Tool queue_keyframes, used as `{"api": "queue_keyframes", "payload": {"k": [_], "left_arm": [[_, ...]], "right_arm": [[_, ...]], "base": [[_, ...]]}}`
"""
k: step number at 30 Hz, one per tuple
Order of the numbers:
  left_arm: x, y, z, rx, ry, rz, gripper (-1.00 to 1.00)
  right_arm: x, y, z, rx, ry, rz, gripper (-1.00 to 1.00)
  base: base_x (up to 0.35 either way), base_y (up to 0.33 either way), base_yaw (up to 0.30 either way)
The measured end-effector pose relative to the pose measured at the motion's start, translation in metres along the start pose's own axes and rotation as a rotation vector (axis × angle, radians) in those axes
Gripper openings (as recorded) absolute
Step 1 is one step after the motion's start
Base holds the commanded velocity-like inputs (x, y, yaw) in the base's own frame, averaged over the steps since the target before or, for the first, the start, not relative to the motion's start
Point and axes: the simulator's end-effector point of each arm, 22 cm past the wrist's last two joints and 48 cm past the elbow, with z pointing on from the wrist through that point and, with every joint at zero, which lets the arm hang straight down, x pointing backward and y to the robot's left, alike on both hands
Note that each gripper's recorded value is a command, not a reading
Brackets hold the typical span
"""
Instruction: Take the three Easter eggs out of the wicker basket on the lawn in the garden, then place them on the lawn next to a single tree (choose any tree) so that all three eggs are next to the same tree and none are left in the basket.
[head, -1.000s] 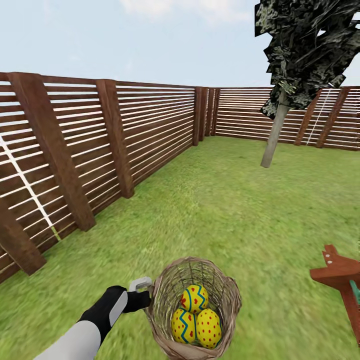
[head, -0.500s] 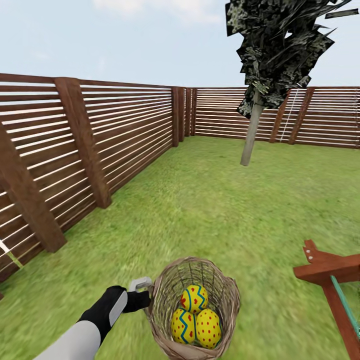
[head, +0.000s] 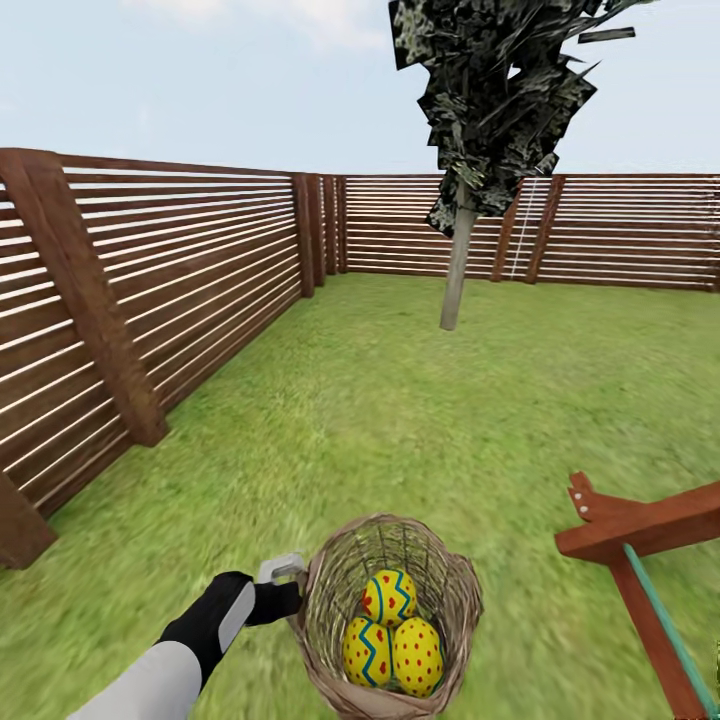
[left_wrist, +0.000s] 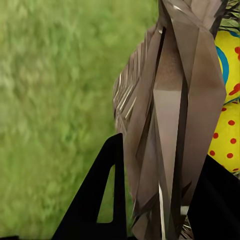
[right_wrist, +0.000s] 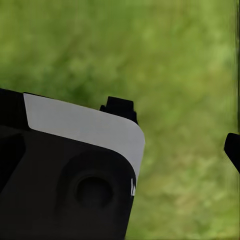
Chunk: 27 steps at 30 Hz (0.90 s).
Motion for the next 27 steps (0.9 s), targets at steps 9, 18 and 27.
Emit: {"api": "queue_keyframes", "payload": {"k": [9, 18, 27], "left_arm": [[-0.0001, 0.0003, 0.0, -0.001, 0.0, 0.0, -1.0], [-0.0001, 0.0006, -0.0002, 0.001, 0.0, -0.005, -1.0], [-0.0001, 0.0032, -0.0004, -0.007, 0.001, 0.001, -1.0]], "right_arm": [[-0.0001, 0.0013, 0.0, -0.003, -0.001, 0.001, 1.0], [-0.0011, 0.0048, 0.0002, -0.007, -0.002, -0.003, 1.0], [-0.0041, 0.0019, 0.0003, 0.002, -0.011, -0.012, 1.0]], "base": [[0.318, 0.0, -0.289], [0.319, 0.0, -0.226], [0.319, 0.0, -0.003]]}}
